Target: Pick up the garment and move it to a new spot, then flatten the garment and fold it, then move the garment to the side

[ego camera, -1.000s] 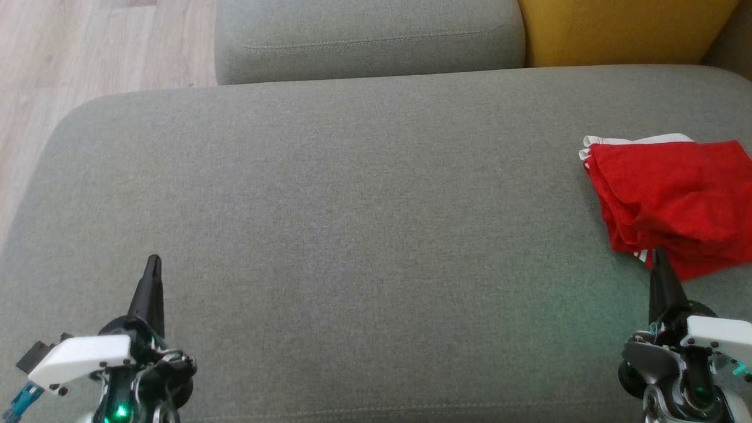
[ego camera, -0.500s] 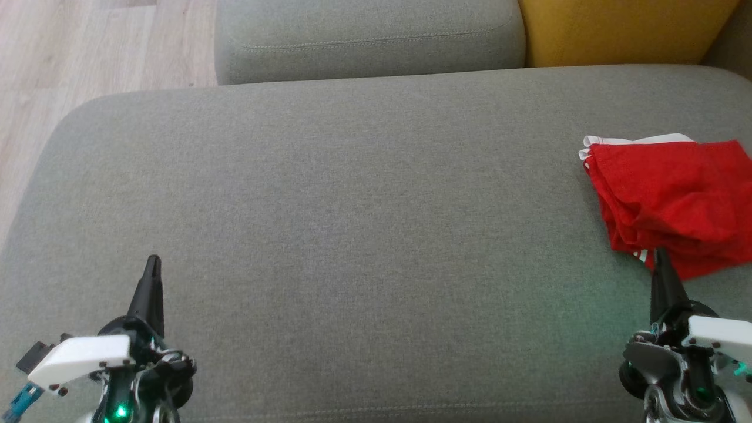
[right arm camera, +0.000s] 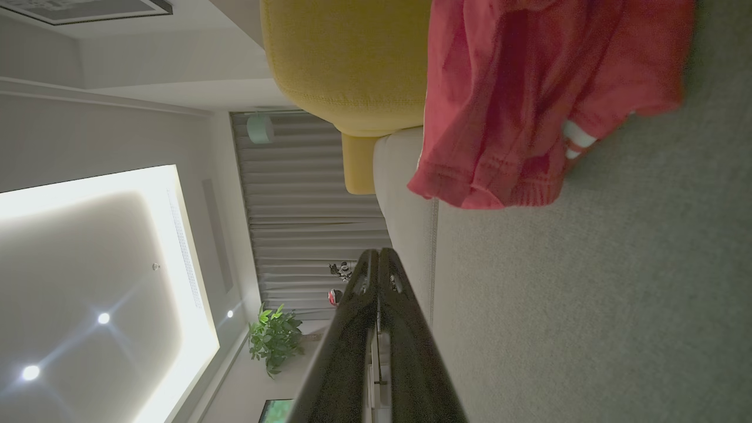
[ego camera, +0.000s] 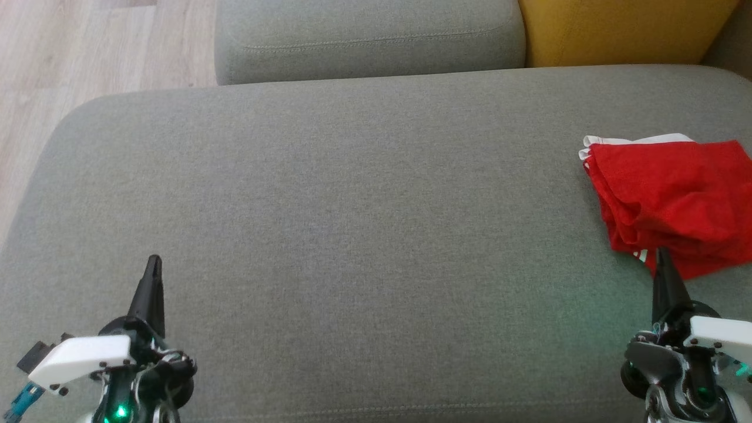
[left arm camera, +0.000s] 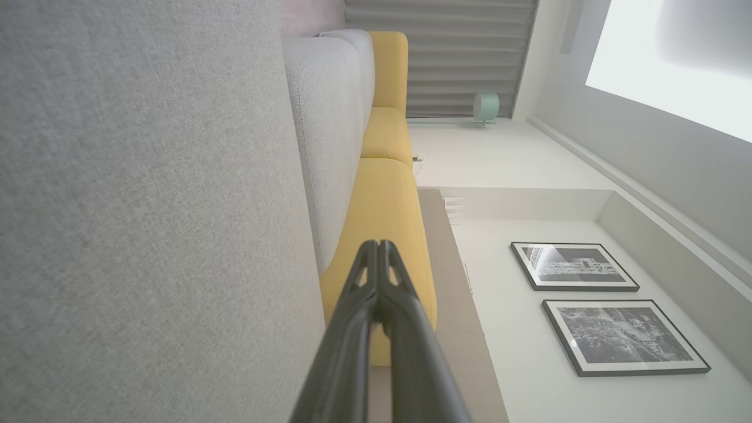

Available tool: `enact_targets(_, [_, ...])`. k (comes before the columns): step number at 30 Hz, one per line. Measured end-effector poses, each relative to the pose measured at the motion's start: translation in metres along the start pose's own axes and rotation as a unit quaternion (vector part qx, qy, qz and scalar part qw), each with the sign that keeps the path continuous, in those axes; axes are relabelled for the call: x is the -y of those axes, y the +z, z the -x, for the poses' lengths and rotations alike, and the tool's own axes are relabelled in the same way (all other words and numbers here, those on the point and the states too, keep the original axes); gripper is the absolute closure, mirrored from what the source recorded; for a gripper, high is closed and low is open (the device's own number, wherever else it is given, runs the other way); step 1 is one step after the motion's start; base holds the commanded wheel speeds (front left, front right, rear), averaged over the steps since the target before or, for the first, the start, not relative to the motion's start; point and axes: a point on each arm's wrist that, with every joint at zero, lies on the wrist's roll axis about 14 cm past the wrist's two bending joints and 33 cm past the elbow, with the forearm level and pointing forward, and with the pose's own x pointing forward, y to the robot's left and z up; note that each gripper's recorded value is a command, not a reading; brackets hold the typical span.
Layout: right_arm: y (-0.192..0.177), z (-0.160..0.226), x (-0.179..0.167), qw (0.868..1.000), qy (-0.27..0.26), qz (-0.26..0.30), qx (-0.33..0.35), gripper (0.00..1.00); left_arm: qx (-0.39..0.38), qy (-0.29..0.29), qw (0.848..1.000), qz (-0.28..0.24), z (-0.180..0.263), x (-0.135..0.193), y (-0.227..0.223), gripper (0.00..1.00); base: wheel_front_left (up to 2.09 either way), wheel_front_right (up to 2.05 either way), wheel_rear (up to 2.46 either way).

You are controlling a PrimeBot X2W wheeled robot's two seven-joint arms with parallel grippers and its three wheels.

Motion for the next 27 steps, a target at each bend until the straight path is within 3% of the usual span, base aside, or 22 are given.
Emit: enact_targets(27, [0.0016,0.0001,0.0000,1.000,0.000,-0.001,0.002,1.00,-0.001,0.000,1.000,0.001,0.0000,0.0000,-0.0001,1.00,0.00,0.00,0.00])
